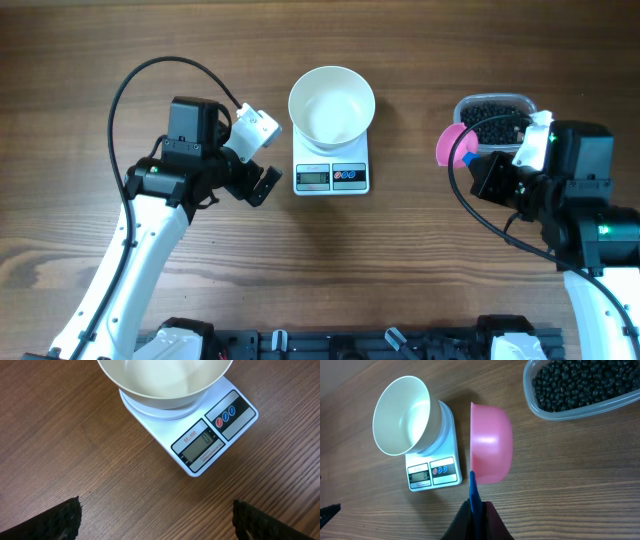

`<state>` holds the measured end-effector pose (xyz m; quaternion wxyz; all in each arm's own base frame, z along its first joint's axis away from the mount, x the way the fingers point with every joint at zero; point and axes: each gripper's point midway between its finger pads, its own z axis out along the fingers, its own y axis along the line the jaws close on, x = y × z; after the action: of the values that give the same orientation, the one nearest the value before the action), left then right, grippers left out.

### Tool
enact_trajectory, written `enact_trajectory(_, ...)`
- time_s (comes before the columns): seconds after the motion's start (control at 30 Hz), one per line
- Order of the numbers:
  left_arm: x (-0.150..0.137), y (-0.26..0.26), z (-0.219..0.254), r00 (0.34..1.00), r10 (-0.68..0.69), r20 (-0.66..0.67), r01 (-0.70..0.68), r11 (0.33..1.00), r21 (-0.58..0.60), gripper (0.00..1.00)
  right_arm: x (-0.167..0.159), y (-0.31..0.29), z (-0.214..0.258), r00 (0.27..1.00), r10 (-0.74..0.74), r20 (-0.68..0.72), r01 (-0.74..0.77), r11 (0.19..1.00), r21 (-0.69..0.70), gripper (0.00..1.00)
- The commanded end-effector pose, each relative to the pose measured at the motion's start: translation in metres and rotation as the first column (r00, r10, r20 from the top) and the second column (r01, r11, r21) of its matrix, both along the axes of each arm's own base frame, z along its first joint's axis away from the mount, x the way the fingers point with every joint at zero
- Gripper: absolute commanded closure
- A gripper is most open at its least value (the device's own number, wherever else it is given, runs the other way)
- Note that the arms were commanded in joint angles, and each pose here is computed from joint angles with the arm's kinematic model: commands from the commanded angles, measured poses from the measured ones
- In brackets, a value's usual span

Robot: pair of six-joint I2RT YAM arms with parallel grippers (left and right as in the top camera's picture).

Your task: Scoop item into bowl and weigh 150g on scale

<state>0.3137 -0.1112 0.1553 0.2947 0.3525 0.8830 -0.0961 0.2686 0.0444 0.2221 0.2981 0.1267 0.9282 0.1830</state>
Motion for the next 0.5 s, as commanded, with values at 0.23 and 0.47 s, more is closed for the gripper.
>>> enact_trajectory(0.23, -0.012, 0.001, -0.010, 0.995, -0.101, -0.016, 0.102, 0.994, 0.051, 0.00, 0.002, -0.003, 0.005, 1.000, 0.004, 0.019, -0.003, 1.000, -0.019, 0.96)
enact_trajectory(0.47, -0.014, -0.002, -0.009, 0.975, -0.221, 0.024, 0.218, 0.972, 0.087, 0.00, 0.002, -0.003, 0.005, 1.000, 0.004, 0.019, -0.003, 1.000, -0.020, 0.96)
